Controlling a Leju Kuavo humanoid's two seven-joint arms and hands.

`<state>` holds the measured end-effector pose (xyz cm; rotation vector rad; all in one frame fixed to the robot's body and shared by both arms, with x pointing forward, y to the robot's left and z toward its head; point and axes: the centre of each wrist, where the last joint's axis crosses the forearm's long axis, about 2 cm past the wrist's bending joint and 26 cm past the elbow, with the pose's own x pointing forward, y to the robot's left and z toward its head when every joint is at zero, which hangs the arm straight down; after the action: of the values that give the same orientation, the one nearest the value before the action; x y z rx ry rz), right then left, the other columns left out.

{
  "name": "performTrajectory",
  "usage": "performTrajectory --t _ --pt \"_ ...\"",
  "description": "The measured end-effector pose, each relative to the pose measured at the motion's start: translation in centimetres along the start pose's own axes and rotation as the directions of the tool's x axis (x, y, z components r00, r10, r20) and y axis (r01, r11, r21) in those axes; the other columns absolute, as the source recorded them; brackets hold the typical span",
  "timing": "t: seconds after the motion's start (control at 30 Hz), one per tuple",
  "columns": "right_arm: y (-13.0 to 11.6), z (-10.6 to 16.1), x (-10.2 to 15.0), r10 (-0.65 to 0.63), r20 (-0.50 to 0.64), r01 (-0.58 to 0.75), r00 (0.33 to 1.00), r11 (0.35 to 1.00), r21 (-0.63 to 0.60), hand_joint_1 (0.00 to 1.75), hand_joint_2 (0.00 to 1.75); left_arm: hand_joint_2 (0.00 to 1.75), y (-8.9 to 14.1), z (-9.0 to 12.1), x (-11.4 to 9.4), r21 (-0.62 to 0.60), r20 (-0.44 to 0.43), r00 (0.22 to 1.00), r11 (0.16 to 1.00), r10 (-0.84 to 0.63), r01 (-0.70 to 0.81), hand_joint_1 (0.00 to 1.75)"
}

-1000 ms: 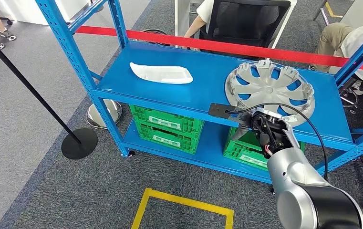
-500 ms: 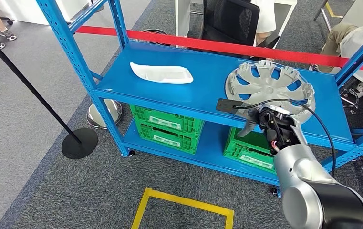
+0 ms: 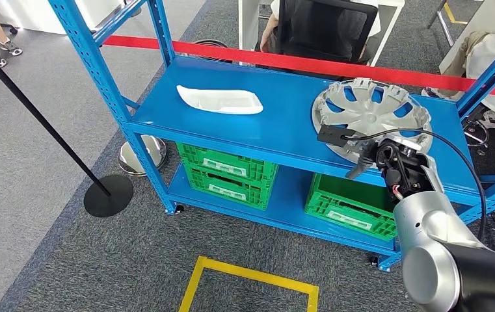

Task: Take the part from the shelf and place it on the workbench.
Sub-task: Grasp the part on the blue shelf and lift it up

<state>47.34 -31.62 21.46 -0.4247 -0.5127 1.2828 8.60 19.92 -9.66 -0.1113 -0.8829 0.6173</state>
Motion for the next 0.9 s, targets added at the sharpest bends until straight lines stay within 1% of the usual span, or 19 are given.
performTrajectory --t 0.53,0.63,0.8,0.9 --pt "-0.1 0.0 -0.2 -0.001 -0.001 0.001 1.0 1.0 -0.002 0.0 1.75 0.0 0.0 0.0 0.0 0.002 0.001 1.0 1.0 0.001 -0.001 0.0" --pt "-0.9 0.6 0.2 0.014 -0.006 -0.014 1.0 1.0 -0.022 0.0 1.75 0.0 0.0 0.0 0.0 0.003 0.001 1.0 1.0 0.001 -0.001 0.0" --pt "-3.4 2.4 1.2 0.025 0.004 -0.025 1.0 0.996 -0.08 0.0 1.75 0.0 0.0 0.0 0.0 0.003 0.001 1.0 1.0 0.001 -0.001 0.0" --pt "-4.4 3.2 1.7 0.029 0.013 -0.027 1.0 0.994 -0.104 0.0 1.75 0.0 0.0 0.0 0.0 0.003 0.001 1.0 1.0 0.002 -0.002 0.0"
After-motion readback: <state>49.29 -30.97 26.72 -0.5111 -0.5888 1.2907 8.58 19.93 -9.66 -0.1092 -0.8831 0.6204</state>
